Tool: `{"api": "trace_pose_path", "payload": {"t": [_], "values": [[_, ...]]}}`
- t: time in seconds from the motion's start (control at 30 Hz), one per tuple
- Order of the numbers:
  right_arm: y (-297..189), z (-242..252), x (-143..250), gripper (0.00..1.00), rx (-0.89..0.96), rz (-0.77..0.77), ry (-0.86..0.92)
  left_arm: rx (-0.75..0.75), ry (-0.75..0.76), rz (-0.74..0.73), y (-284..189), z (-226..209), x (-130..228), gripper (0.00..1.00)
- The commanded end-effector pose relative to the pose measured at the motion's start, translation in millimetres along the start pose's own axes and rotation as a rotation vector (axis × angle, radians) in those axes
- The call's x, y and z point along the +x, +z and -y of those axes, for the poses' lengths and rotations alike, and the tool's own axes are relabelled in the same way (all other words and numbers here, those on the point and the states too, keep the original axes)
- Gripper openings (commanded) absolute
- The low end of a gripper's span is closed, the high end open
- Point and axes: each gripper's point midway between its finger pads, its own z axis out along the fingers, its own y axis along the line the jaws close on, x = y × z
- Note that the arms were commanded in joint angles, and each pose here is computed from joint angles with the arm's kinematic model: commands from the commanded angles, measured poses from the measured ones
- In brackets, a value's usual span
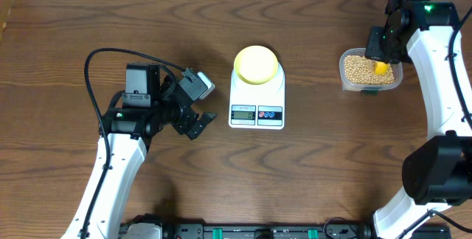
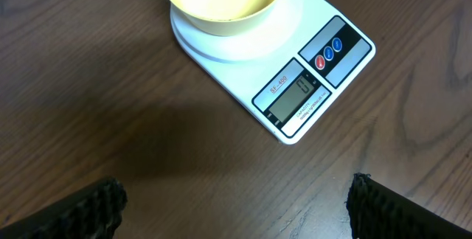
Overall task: Scoop item into bowl and weigh 50g on scale
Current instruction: 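Lower the scoop into the soybeans with the right gripper and scoop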
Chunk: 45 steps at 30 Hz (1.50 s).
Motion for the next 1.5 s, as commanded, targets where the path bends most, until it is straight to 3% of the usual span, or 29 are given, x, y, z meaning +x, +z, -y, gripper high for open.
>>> {"api": "trace_pose_path", "payload": {"t": [0.0, 0.53, 1.03, 1.47], "values": [[-1.9, 6.9, -7.4, 0.01, 0.054, 0.031, 0.019, -0.003, 0.013, -0.008, 0.7, -1.6, 1.7, 0.98], [41.4, 3.5, -0.5, 0.01, 0.028, -0.063, -0.001, -0.003, 0.013, -0.008, 0.7, -1.6, 1.7, 0.98], [57.2, -29.5, 12.3, 0.01, -0.261, -0.179, 0.02, -0.003, 0.013, -0.008, 0.7, -1.6, 1.7, 0.98], [52.0, -16.1, 11.2, 0.01, -0.419, -0.223, 0.124, -0.003, 0.013, -0.008, 0.7, -1.6, 1.7, 0.97]]}}
